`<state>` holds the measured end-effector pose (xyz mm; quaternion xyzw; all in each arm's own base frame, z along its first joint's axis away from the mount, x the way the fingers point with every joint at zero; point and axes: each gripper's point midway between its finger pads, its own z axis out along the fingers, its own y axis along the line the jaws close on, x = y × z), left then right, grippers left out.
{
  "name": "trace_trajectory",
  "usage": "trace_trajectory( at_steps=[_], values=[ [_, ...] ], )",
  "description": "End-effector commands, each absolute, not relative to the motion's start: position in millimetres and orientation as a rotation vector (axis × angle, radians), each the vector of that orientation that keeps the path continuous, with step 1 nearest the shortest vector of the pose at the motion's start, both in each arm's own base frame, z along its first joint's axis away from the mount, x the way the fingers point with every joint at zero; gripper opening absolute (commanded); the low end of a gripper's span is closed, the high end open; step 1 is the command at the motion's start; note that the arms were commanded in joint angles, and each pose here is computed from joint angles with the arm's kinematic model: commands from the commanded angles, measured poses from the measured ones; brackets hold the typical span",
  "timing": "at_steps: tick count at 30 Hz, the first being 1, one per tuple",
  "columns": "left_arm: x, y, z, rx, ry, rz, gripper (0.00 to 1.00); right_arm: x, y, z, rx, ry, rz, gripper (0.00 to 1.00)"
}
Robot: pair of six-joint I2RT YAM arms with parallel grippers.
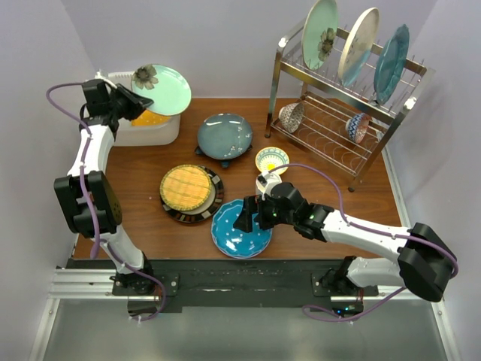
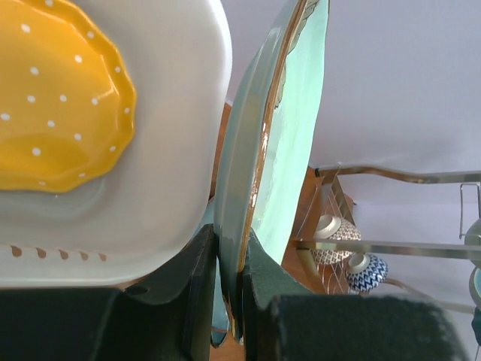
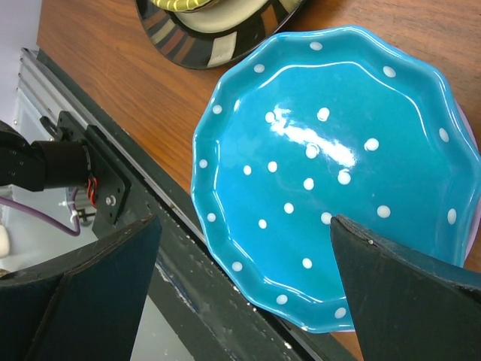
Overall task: Place the plates into the plastic bin on the countertop
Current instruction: Place the plate in the plastic bin.
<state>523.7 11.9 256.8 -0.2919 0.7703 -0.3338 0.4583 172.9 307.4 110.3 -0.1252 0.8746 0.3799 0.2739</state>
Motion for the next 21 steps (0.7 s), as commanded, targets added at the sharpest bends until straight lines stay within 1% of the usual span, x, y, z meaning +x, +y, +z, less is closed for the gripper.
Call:
trace_trajectory(
  at_steps=[1, 6, 12, 21],
  values=[
    [543.1, 25.6, 342.9, -0.593, 1.656, -0.818, 0.00, 177.0, 308.8, 118.0, -0.351, 2.316, 1.016, 0.99],
    [549.1, 39.4, 346.8, -0.617, 1.626, -0.746, 0.00, 176.7, 308.0, 117.2, -0.352, 2.318, 1.012, 0.99],
    [549.6, 61.6, 337.0, -0.668, 1.640, -0.612, 0.00, 177.0, 308.6, 117.5, -0.355, 2.318, 1.012, 0.99],
    [551.5, 81.3, 321.3, -0.696, 1.660, -0.487, 0.00, 176.7, 311.0, 116.4, -0.359, 2.325, 1.019, 0.99]
  ],
)
